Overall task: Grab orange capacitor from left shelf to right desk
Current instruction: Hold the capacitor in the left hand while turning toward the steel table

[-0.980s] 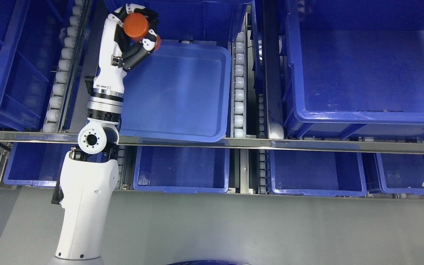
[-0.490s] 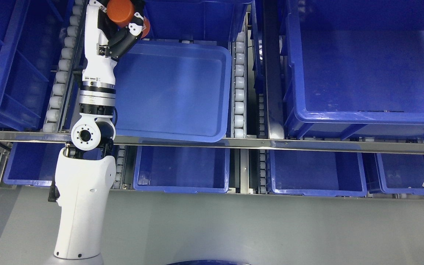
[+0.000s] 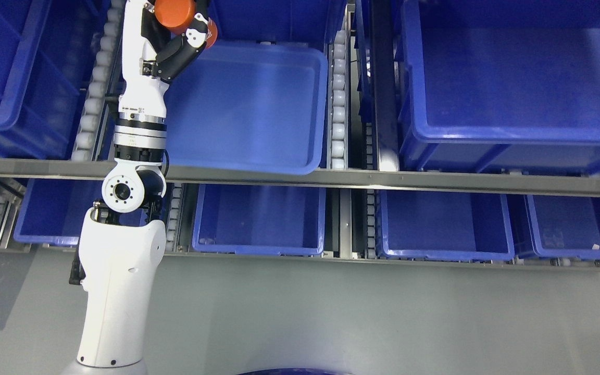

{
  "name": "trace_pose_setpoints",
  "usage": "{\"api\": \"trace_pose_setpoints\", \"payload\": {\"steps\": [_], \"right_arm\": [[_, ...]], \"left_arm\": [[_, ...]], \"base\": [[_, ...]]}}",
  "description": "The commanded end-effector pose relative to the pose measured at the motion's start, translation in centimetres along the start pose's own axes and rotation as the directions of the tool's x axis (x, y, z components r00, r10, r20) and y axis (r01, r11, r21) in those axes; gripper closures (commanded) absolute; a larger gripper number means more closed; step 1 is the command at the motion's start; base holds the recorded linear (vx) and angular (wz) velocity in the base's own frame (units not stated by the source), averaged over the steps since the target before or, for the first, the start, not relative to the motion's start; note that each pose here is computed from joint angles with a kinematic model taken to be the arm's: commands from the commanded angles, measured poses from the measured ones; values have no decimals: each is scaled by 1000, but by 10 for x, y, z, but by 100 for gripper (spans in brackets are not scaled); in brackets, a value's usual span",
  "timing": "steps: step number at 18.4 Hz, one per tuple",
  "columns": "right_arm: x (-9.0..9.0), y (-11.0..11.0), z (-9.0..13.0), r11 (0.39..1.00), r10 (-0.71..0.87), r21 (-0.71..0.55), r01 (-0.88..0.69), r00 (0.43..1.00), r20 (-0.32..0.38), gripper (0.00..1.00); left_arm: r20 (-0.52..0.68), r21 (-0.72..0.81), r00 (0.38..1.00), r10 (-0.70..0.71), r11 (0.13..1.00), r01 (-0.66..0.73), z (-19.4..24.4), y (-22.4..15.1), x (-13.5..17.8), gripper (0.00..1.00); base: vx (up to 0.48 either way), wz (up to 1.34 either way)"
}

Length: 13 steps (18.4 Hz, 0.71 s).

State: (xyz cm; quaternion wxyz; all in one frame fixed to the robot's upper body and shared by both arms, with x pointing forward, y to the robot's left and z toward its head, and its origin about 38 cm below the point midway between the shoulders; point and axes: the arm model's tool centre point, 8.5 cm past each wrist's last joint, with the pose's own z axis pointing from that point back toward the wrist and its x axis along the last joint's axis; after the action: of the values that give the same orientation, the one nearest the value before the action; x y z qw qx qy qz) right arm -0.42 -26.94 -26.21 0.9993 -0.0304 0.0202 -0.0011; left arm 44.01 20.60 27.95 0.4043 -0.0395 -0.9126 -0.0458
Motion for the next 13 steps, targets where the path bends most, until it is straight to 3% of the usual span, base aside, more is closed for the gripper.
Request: {"api": "trace_pose_setpoints", "payload": {"steps": [1, 13], "right_arm": [[-14, -11, 0, 1000, -13, -12, 13, 1000, -10, 0], [-14, -11, 0, 1000, -13, -12, 13, 1000, -10, 0]], "left_arm": [[32, -19, 999, -13, 1000, 13, -2, 0, 8, 99], [46, -19, 999, -13, 1000, 14, -2, 0, 9, 98]], "base": [[-238, 30], [-183, -142]]}}
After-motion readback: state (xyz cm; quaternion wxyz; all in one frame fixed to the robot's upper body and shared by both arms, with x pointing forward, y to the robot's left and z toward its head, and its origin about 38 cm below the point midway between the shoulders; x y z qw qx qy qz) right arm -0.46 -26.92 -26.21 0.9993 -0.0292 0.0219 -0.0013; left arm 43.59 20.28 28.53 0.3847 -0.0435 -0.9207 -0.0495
